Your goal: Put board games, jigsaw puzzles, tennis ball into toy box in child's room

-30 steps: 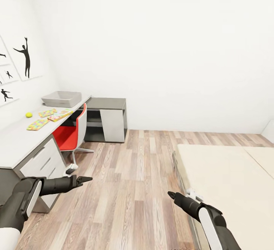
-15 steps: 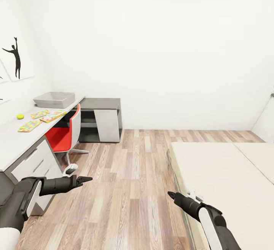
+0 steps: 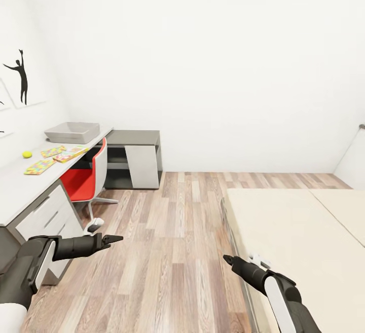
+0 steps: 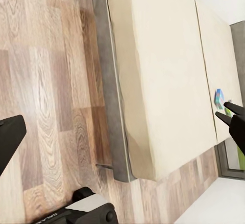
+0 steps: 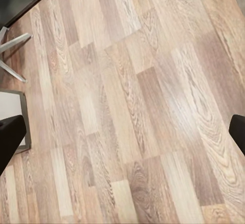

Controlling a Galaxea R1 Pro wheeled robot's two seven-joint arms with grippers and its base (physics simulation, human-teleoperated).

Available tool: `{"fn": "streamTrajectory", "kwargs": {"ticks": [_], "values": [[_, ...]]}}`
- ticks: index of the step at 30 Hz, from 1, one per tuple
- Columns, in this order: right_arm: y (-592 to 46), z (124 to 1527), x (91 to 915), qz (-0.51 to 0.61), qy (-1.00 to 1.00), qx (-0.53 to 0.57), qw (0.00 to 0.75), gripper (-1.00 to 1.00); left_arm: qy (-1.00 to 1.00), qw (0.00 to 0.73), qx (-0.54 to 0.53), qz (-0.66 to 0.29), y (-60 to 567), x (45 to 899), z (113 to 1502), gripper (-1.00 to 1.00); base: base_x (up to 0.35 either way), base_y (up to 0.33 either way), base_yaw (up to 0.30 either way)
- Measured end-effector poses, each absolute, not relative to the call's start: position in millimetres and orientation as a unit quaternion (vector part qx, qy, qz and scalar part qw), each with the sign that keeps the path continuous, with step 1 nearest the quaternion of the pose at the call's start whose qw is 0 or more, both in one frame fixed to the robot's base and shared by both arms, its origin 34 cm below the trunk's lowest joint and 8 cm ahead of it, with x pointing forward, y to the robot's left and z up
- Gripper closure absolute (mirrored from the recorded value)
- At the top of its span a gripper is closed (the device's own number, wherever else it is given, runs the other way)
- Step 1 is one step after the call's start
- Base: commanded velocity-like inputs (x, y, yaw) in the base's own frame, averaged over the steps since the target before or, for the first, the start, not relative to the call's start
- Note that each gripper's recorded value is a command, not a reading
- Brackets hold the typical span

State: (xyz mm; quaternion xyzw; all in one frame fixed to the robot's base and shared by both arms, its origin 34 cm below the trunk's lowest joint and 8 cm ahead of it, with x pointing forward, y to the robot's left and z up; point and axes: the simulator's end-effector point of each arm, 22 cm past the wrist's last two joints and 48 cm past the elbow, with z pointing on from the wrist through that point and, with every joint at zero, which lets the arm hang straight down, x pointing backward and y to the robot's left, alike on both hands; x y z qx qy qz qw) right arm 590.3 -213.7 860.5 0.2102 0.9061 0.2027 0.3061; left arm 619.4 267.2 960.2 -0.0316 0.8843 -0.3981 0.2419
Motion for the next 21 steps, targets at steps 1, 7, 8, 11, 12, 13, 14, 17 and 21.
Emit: {"fn": "streamTrajectory", "kwargs": {"ticks": [1,7,8,11,12,13,14,17,21], "values": [[-213.7,860.5,590.2,0.203,0.906,0.21,0.306,-1.0,0.884,0.242,-0.032,-0.398,267.2,619.4,960.3,-1.0,-0.01,-0.007,0.0],[-214.0,860.5,590.2,0.203,0.906,0.211,0.306,-1.0,0.883,0.242,-0.031,-0.4,266.5,619.2,961.0,-1.0,-0.004,-0.003,-0.001],[-214.0,860.6,590.2,0.203,0.906,0.211,0.306,-1.0,0.883,0.242,-0.031,-0.4,266.5,619.2,961.0,-1.0,-0.001,-0.001,-0.042],[-214.0,860.6,590.3,0.203,0.906,0.211,0.306,-1.0,0.883,0.242,-0.031,-0.4,266.4,619.2,961.1,-1.0,-0.001,0.0,-0.124],[-213.9,860.6,590.2,0.203,0.906,0.211,0.306,-1.0,0.883,0.242,-0.031,-0.401,266.4,619.2,961.1,-1.0,0.0,0.0,-0.197],[-214.0,860.6,590.2,0.203,0.906,0.211,0.306,-1.0,0.883,0.242,-0.031,-0.401,266.3,619.2,961.1,-1.0,0.0,0.0,-0.226],[-214.0,860.6,590.2,0.203,0.906,0.211,0.306,-1.0,0.883,0.242,-0.031,-0.401,266.3,619.2,961.1,-1.0,0.0,0.0,-0.245],[-214.1,860.6,590.2,0.203,0.906,0.211,0.306,-1.0,0.883,0.242,-0.031,-0.401,266.3,619.2,961.1,-1.0,0.0,-0.003,-0.242],[-214.1,860.7,590.3,0.203,0.906,0.211,0.306,-1.0,0.883,0.242,-0.031,-0.401,266.3,619.2,961.1,-1.0,0.0,-0.095,-0.097]]}}
